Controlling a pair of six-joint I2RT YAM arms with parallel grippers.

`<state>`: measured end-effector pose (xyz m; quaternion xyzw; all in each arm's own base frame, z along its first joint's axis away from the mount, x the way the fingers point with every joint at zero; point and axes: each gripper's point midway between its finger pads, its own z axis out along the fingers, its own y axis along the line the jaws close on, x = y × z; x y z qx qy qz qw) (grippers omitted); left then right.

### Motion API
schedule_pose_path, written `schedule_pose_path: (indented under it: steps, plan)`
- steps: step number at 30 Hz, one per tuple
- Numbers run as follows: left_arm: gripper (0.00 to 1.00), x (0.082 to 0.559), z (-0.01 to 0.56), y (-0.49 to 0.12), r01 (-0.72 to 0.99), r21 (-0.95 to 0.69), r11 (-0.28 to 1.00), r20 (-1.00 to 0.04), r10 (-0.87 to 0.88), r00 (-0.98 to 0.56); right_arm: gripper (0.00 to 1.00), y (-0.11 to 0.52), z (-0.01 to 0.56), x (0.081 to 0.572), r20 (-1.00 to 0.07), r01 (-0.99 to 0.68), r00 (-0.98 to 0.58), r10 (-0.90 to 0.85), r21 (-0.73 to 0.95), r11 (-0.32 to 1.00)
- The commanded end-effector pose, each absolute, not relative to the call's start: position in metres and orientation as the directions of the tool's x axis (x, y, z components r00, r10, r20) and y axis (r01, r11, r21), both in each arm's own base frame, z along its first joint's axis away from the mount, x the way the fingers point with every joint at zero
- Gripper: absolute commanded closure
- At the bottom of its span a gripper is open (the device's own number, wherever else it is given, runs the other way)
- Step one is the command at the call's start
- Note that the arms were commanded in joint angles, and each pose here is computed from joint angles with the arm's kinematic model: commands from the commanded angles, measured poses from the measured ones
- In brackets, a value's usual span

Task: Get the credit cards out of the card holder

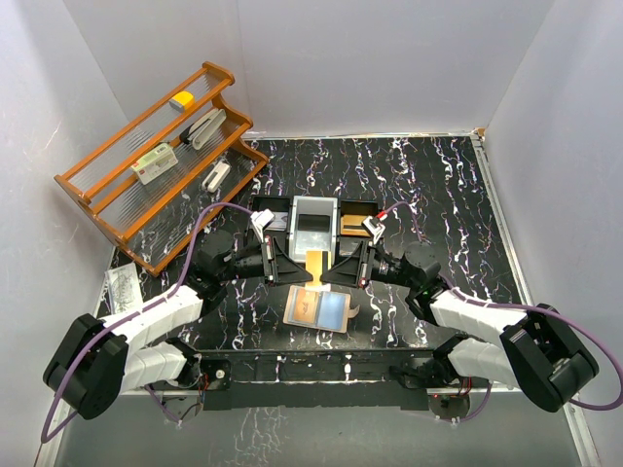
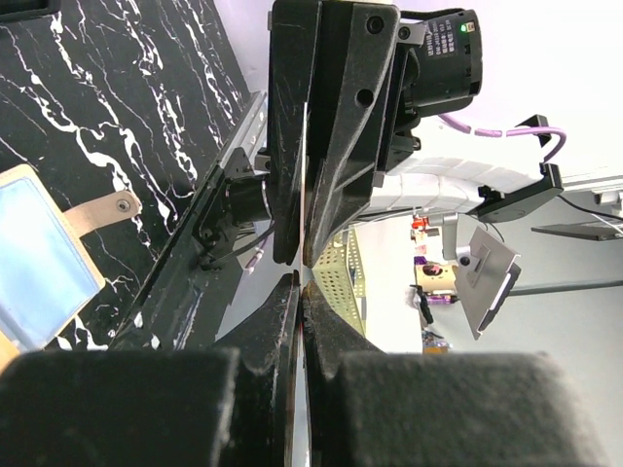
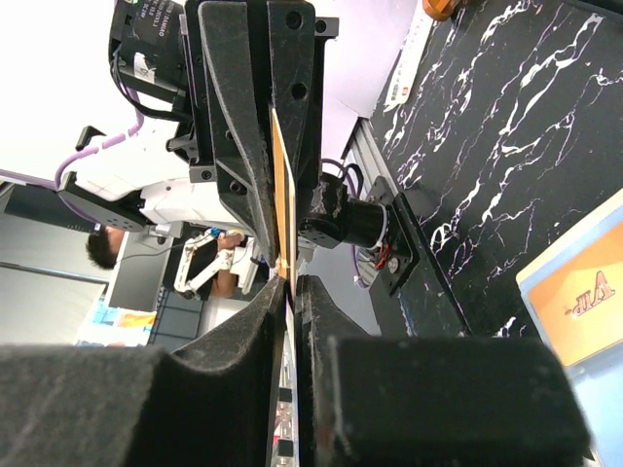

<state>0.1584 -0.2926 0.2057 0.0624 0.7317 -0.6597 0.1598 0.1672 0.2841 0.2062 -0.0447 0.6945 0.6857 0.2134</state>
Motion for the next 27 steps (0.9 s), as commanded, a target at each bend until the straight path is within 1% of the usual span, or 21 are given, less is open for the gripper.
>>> schedule_pose_path:
  steps: [1,4,7,10,13,16,18,21,24,27]
  plan:
    - [1.00,0.157,0.224,-0.293,0.345,-0.937,0.061,-0.350,-0.125,-0.929,0.90,0.281,0.229,0.164,-0.413,-0.430,-0.874,0.257,0.903,-0.010]
    - [1.00,0.157,0.223,-0.293,0.343,-0.937,0.062,-0.348,-0.122,-0.930,0.84,0.280,0.230,0.166,-0.404,-0.422,-0.873,0.274,0.906,-0.008]
    - [1.00,0.156,0.224,-0.293,0.348,-0.936,0.057,-0.352,-0.115,-0.929,0.79,0.280,0.232,0.170,-0.395,-0.415,-0.870,0.295,0.910,-0.007]
    - [1.00,0.155,0.224,-0.294,0.348,-0.936,0.053,-0.352,-0.108,-0.930,0.78,0.281,0.234,0.173,-0.388,-0.412,-0.868,0.311,0.911,-0.013]
    - [1.00,0.154,0.225,-0.294,0.347,-0.937,0.048,-0.350,-0.102,-0.931,0.78,0.281,0.240,0.172,-0.388,-0.423,-0.866,0.316,0.905,-0.045]
    - [1.00,0.154,0.225,-0.294,0.347,-0.937,0.047,-0.350,-0.098,-0.932,0.81,0.282,0.242,0.171,-0.383,-0.421,-0.870,0.311,0.905,-0.065]
    - [1.00,0.154,0.225,-0.294,0.346,-0.937,0.048,-0.349,-0.099,-0.932,0.84,0.282,0.243,0.172,-0.383,-0.421,-0.871,0.308,0.904,-0.066]
    - [1.00,0.154,0.225,-0.294,0.348,-0.936,0.048,-0.351,-0.101,-0.931,0.90,0.282,0.240,0.172,-0.382,-0.418,-0.873,0.303,0.906,-0.062]
    - [1.00,0.154,0.225,-0.294,0.347,-0.936,0.050,-0.351,-0.101,-0.931,1.00,0.281,0.237,0.171,-0.376,-0.411,-0.874,0.306,0.910,-0.057]
    - [1.00,0.155,0.224,-0.294,0.346,-0.937,0.055,-0.350,-0.102,-0.931,1.00,0.280,0.236,0.171,-0.370,-0.406,-0.874,0.316,0.913,-0.053]
